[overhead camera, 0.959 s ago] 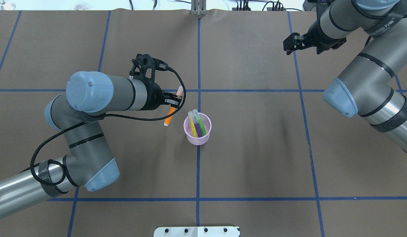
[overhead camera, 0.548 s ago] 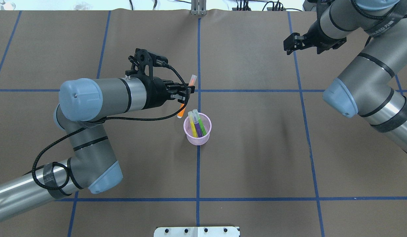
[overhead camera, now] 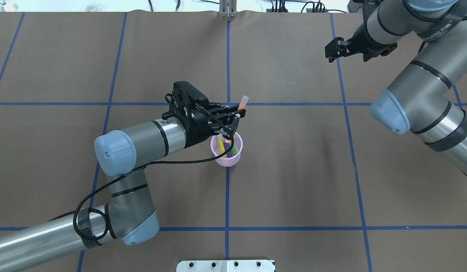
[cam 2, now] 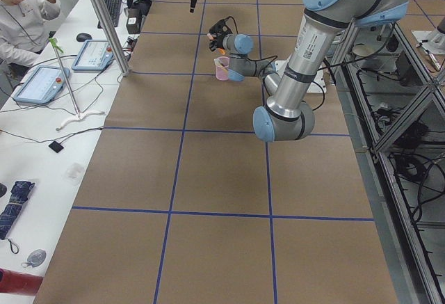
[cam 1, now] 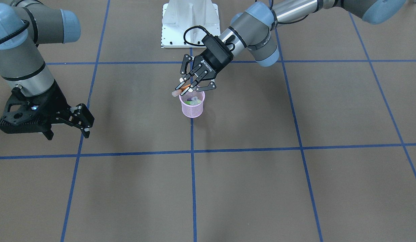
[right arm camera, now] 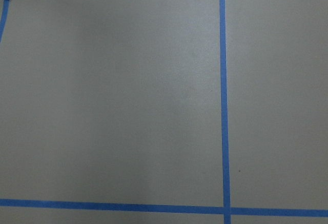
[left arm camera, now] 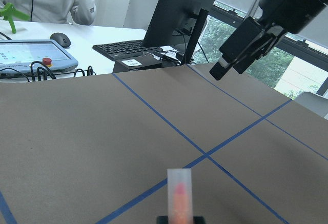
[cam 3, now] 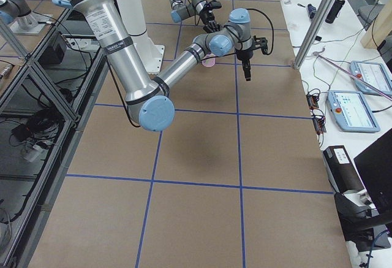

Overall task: Collect pens into pen holder
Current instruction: 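Carry the orange marker with the left gripper over the pink cup, then release the orange marker into the cup and lift the left gripper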

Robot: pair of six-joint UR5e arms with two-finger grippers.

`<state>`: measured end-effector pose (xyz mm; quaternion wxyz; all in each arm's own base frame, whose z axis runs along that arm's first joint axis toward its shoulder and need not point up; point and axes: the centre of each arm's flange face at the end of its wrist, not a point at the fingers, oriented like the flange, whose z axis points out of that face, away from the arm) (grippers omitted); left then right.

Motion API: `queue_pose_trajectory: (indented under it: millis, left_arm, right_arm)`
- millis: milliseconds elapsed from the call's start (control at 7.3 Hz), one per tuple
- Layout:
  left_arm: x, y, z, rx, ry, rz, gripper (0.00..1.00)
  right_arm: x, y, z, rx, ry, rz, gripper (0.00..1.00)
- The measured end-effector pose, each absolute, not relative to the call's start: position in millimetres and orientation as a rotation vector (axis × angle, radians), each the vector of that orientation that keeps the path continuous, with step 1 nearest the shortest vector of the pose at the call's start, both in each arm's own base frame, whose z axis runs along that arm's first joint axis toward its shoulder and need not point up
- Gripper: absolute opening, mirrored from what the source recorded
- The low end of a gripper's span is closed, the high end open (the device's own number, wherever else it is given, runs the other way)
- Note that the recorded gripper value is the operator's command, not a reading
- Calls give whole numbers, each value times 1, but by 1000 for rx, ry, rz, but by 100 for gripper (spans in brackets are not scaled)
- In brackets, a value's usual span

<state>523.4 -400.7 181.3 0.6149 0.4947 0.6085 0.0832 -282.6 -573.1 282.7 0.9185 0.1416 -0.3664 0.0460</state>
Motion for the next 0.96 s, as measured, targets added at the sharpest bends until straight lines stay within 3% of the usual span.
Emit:
queue_pose_trajectory:
  millis: [274,822,959]
  left_arm:
    - [529,-398,185,1149,1392,200,47]
    - [539,-394,192,1161,1387,188,80]
    - [538,-394,192,1162,1387,188,93]
  right_arm:
    - [-283,-573,283,292,-753,95,100]
    - [-282,-573,283,291,-753,94,100]
    - [-282,-573,283,292,-753,94,100]
